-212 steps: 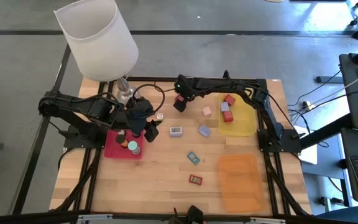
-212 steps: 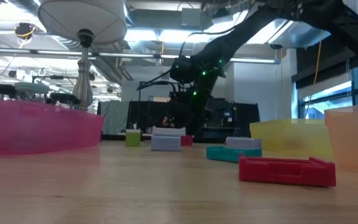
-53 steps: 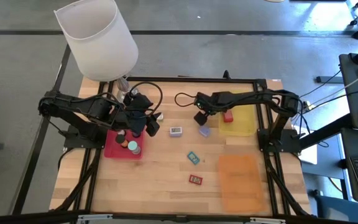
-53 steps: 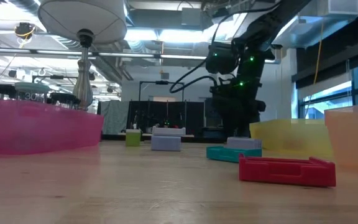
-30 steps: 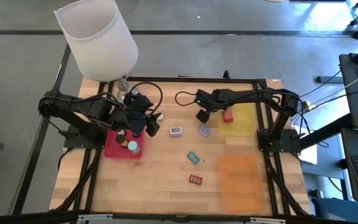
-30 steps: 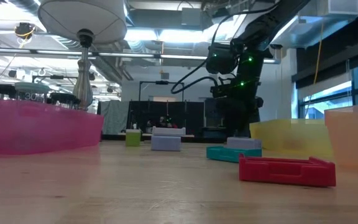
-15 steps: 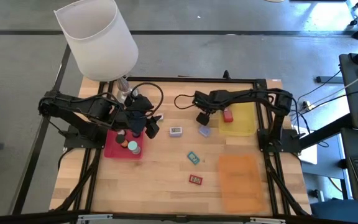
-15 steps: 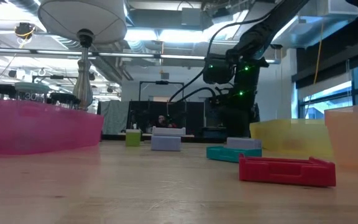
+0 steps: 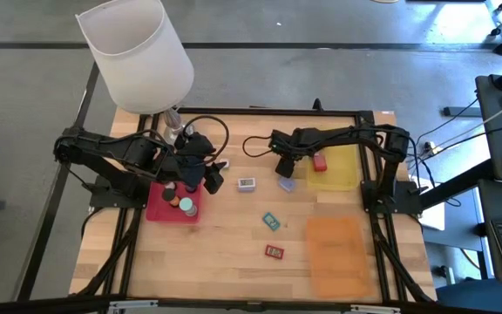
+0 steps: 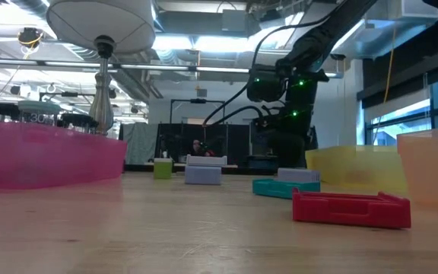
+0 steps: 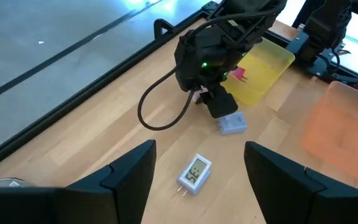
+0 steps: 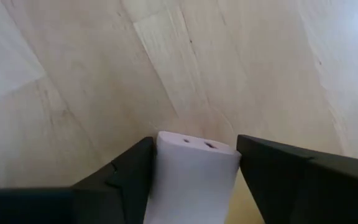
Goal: Pick & Place Office items
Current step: Put the white charger adapter into the yellow bin
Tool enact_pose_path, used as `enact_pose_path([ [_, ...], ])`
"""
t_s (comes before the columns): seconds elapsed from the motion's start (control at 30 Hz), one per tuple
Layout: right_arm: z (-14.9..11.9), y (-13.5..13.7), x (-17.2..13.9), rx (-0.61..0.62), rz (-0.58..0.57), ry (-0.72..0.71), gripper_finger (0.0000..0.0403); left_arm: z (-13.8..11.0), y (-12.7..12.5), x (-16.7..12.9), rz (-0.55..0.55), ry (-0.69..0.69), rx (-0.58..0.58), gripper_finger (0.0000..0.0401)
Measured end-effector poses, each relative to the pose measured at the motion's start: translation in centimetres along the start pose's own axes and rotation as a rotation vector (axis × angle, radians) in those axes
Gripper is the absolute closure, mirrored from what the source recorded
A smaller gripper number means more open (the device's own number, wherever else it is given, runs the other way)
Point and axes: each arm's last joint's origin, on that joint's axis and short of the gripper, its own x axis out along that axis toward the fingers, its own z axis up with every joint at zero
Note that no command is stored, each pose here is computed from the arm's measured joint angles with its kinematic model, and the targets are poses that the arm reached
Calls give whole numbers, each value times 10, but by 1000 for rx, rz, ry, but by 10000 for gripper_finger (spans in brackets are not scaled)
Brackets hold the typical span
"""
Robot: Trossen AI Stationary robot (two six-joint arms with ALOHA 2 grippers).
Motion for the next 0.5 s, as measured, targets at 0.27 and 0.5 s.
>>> enact_pose_path([
  [0.27,10,-1,-11,9,21,32,190,0,0,0,0,0,0,159],
  [0.5,44,-6,-47,41,33,-77,196,0,0,0,-9,8,0,159],
])
